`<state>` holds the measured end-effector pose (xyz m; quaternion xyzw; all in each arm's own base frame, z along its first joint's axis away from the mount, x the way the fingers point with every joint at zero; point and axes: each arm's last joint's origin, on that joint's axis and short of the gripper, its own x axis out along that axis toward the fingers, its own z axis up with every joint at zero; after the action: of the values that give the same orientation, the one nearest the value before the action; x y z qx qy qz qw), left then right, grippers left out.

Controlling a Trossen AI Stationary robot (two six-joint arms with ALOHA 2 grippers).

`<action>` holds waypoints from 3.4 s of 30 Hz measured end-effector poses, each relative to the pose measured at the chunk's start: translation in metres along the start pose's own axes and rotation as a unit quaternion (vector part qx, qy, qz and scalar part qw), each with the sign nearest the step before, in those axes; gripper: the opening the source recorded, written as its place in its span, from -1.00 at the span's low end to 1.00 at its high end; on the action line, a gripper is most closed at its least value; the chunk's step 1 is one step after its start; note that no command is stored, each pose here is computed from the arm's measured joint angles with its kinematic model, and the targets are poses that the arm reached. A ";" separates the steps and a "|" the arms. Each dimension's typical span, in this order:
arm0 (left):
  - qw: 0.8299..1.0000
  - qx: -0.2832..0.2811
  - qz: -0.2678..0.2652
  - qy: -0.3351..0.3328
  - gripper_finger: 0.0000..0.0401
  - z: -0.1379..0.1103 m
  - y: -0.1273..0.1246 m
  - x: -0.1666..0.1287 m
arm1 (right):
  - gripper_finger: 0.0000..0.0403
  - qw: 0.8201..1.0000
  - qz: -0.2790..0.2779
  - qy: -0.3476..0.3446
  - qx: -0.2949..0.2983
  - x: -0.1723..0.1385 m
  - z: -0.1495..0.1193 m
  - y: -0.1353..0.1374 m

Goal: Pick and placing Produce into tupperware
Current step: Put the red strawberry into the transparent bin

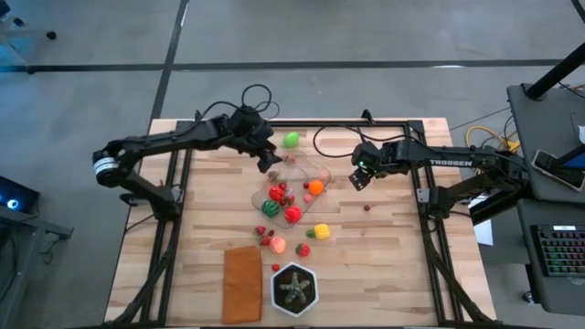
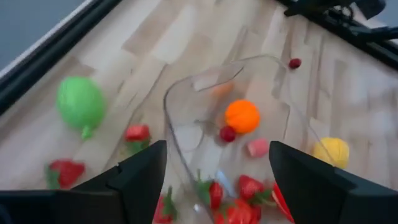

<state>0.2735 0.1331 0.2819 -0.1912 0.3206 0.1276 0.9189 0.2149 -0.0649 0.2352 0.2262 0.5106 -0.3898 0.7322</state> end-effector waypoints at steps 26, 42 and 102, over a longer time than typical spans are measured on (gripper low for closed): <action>0.983 -0.127 0.000 0.133 0.34 -0.115 -0.062 -0.051 | 0.34 0.994 0.090 0.002 0.055 -0.030 -0.021 0.042; 0.983 -0.152 -0.084 0.058 0.34 -0.146 -0.132 -0.086 | 0.32 0.972 0.203 -0.106 0.046 -0.119 -0.043 0.092; 0.954 -0.104 -0.198 -0.201 0.34 -0.119 -0.141 -0.175 | 0.32 0.921 0.333 -0.181 -0.094 -0.182 -0.106 0.120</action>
<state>0.1265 -0.0641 0.3452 -0.3158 0.0696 0.0112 0.9462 0.2189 0.1450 0.3554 0.2388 0.2988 -0.1085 0.9176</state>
